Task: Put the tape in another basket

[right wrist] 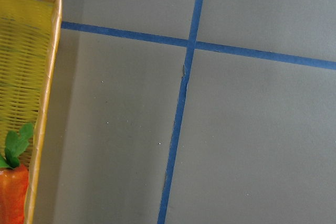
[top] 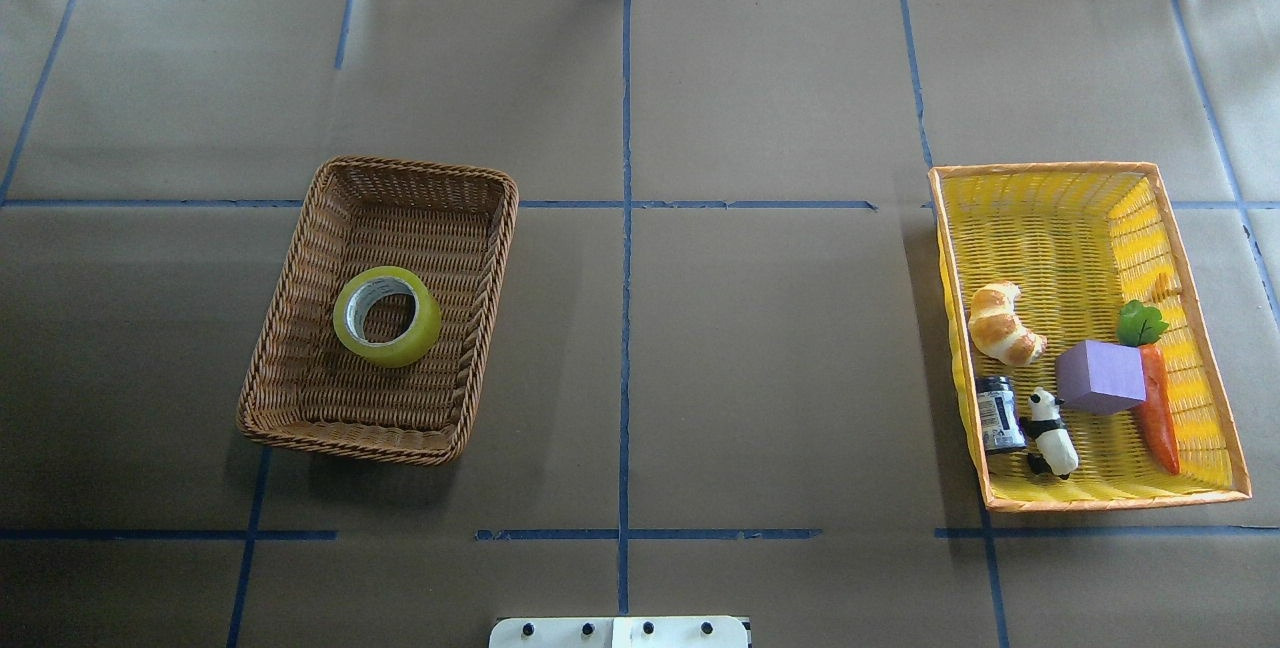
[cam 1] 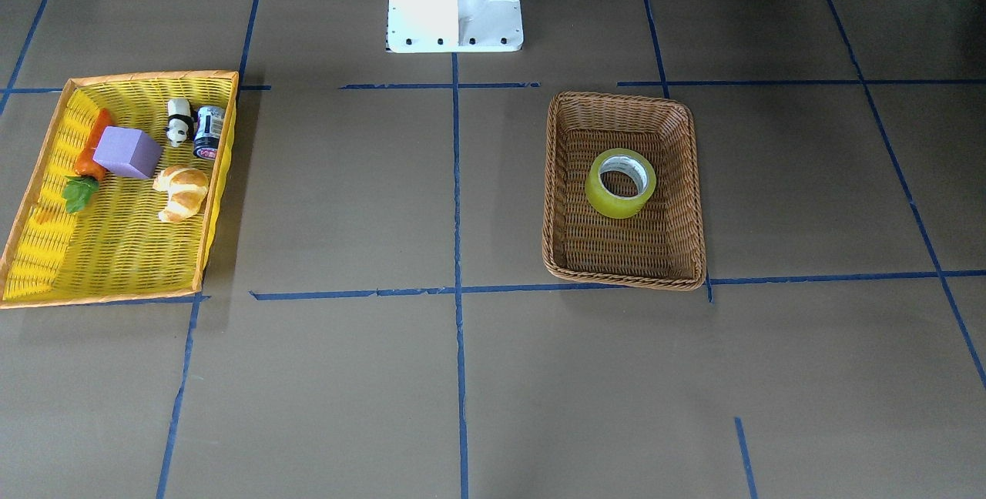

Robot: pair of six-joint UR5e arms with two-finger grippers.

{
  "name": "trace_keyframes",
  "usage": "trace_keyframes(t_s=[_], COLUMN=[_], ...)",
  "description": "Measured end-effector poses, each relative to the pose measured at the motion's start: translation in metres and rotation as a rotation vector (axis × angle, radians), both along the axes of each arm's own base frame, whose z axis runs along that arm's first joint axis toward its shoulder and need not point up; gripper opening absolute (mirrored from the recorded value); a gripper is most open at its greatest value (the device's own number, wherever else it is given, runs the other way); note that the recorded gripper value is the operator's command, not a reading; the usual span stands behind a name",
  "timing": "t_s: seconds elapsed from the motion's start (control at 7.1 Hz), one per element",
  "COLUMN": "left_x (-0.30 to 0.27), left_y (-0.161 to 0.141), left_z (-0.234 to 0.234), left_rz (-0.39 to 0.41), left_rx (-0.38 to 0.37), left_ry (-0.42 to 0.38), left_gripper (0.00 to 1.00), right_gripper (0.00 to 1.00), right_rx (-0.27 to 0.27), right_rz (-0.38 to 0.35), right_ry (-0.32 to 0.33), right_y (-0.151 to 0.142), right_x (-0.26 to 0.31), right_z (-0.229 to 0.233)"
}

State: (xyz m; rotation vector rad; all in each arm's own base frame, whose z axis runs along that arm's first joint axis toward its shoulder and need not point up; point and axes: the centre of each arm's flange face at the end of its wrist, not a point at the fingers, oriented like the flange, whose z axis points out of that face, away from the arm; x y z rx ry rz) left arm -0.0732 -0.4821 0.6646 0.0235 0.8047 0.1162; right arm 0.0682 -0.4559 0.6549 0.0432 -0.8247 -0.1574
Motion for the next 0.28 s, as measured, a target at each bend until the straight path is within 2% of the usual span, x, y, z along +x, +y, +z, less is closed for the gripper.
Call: trace_keyframes(t_s=[0.28], left_x=[-0.0001], left_y=[-0.0006], left_z=[-0.0006], left_rz=[0.0], left_rx=[0.002], left_ry=[-0.001], left_gripper=[1.0], right_gripper=[1.0], right_rx=[0.001], right_rz=[0.002], right_ry=[0.0], right_y=[0.0], right_x=[0.001], right_z=[-0.0004])
